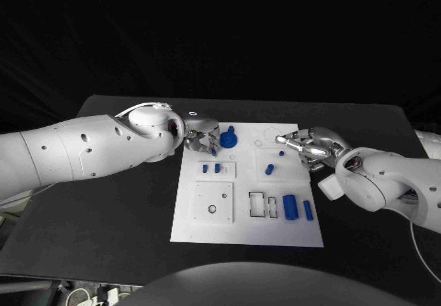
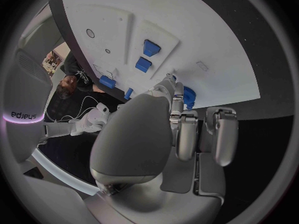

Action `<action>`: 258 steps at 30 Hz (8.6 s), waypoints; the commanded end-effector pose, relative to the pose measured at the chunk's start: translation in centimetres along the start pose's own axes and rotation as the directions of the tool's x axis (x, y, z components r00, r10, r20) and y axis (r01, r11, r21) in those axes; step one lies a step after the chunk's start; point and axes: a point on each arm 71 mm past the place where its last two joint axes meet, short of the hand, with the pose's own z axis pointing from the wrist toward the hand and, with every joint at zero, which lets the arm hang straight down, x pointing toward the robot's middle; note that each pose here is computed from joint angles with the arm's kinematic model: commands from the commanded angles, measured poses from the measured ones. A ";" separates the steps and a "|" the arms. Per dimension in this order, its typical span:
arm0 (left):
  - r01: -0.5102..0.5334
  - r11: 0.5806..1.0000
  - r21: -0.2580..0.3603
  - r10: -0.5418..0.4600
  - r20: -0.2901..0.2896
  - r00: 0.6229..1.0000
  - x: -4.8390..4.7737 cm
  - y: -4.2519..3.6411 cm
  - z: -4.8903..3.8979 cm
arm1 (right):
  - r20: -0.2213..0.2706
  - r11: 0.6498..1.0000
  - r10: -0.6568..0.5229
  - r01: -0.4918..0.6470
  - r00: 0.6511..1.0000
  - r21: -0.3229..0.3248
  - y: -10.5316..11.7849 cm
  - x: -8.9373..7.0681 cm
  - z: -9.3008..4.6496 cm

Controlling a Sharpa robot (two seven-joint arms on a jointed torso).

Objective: Assemble the parts on the task board

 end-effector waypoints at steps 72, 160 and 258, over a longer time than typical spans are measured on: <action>0.007 1.000 0.028 -0.004 -0.083 0.997 0.67 -0.48 0.54 | -0.017 1.000 -0.001 0.001 1.000 -0.003 0.1 0.3 0.0; 0.018 0.999 0.031 -0.018 0.008 1.000 0.15 -0.14 -0.01 | -0.031 1.000 0.000 0.000 1.000 0.013 -0.1 0.3 0.0; 0.848 0.442 0.291 -0.751 0.637 0.172 -1.61 2.18 -5.82 | -0.069 0.352 -0.934 0.936 0.350 -0.013 2.0 1.5 3.5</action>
